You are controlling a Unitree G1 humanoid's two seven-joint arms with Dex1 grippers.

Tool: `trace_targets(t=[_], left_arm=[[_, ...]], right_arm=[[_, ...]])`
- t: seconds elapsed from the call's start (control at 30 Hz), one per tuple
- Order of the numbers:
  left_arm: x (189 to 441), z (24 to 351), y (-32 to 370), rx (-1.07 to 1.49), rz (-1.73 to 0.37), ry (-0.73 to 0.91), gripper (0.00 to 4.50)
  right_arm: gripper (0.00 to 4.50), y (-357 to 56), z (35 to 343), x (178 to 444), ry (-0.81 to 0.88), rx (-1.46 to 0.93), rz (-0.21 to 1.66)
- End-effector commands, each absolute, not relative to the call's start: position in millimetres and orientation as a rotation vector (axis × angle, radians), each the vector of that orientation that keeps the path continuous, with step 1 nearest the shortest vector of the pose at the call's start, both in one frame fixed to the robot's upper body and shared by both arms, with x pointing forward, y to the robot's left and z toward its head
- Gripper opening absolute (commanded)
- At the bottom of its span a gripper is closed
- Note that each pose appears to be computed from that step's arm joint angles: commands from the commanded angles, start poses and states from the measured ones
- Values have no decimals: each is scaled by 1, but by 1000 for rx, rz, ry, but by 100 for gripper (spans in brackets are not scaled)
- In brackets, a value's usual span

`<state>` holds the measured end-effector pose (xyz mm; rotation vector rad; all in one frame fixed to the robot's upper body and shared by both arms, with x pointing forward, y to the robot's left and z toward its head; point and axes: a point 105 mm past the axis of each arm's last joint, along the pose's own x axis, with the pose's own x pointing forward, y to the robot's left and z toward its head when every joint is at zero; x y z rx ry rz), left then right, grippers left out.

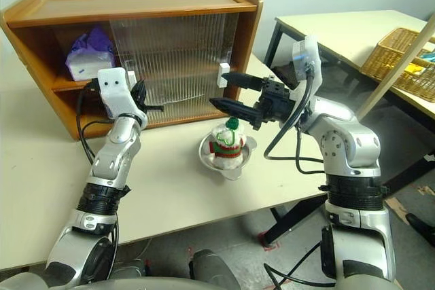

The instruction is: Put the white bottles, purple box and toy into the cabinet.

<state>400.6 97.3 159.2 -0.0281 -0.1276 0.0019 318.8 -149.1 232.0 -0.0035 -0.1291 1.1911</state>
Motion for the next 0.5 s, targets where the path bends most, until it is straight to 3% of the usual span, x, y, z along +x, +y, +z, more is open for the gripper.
trace_targets(t=[0.03,0.33,0.5], left_arm=[[398,164,117,-42,46,-145,3],[394,173,90,-41,-142,-192,3],[391,165,101,-42,-87,-163,3]], right_arm=[[450,-147,232,321,-128,-19,1197],[450,-146,233,321,-134,-23,1202],[450,-147,233,321,-134,-26,1202]])
